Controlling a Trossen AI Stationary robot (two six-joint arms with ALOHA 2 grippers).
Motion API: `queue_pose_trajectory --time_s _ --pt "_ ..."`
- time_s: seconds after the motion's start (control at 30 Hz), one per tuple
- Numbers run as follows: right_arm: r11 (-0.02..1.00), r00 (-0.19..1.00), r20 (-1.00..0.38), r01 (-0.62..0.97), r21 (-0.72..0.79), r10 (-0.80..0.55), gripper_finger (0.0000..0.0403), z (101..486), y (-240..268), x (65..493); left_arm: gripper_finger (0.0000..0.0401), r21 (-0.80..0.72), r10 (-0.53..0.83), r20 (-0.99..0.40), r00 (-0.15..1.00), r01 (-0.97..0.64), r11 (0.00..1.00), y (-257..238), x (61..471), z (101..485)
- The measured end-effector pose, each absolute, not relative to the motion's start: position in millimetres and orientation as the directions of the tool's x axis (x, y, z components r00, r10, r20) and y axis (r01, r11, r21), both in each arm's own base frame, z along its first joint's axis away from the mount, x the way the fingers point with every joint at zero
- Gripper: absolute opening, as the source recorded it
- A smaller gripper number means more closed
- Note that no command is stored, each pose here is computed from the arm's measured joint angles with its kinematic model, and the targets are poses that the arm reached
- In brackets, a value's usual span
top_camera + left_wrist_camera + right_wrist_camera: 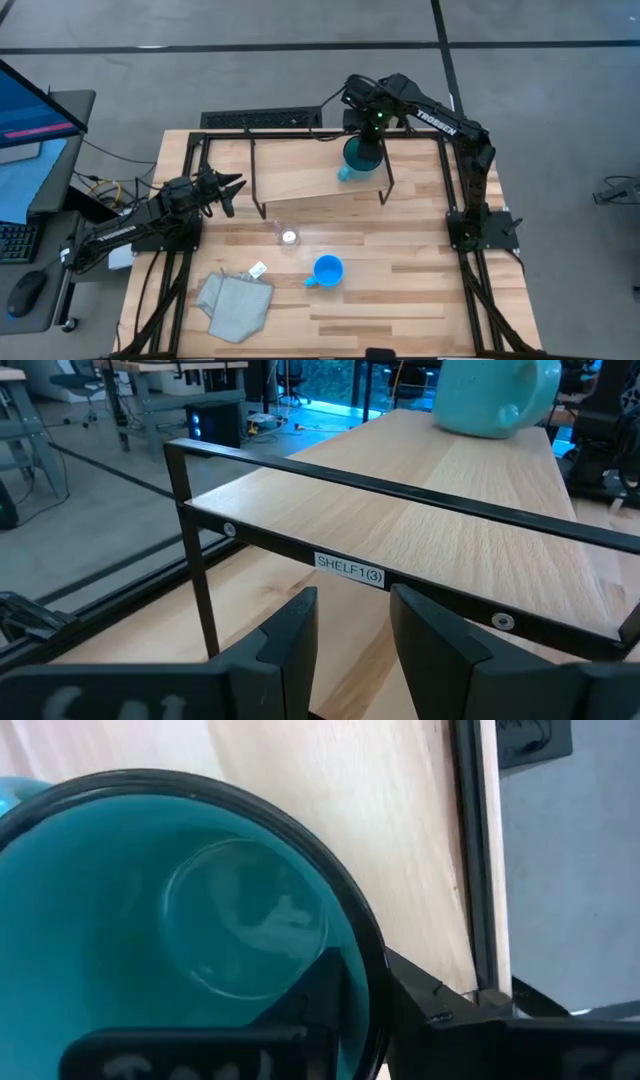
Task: Stack small to large cups/mugs on shelf
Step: Put the green mug on the shelf, then put the blue mug on the shelf
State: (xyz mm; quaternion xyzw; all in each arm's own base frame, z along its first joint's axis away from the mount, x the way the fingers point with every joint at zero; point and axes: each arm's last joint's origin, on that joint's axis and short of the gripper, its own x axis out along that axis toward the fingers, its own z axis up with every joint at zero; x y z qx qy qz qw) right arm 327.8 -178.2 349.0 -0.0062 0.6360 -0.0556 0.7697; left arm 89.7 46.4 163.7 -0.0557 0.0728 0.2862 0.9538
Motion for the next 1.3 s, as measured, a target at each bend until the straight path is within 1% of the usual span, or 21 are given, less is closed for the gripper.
queue_pose_trajectory --time_s 0.13,0.4,0.53,0.63,0.77,1.13,1.3 --pt "0.994 0.165 -0.982 0.077 -0.076 -0.088 0.0097 344.0 -179.6 329.8 0.0119 -0.065 0.536 -0.171 0.827 -0.552 0.831 46.3 89.7 163.7" --pt "0.994 0.155 -0.984 0.082 -0.079 -0.091 0.0165 343.6 -178.9 329.5 0.0119 -0.063 0.537 -0.171 0.826 -0.552 0.831 46.3 89.7 163.7" --pt "0.993 0.168 -0.981 0.078 -0.088 -0.1 0.0192 348.2 -178.8 328.9 0.0119 -0.062 0.537 -0.171 0.826 -0.552 0.831 46.3 89.7 163.7" --pt "0.992 0.188 -0.976 0.08 -0.098 -0.112 0.0205 354.4 -178.6 328.5 0.0119 -0.062 0.537 -0.171 0.826 -0.552 0.831 46.3 89.7 163.8" --pt "0.99 0.225 -0.965 0.085 -0.116 -0.132 0.0212 367.1 -177.8 327.1 0.0119 -0.062 0.536 -0.171 0.826 -0.552 0.831 46.3 89.7 163.7" --pt "0.978 0.372 -0.904 0.102 -0.184 -0.209 0.0207 410.2 -172.2 321.2 0.0119 -0.062 0.537 -0.171 0.826 -0.553 0.831 46.3 89.7 163.7" --pt "0.974 0.428 -0.875 0.098 -0.206 -0.228 0.0206 431.8 -156.3 306.2 0.0119 -0.066 0.537 -0.171 0.826 -0.554 0.83 46.3 89.7 163.7"
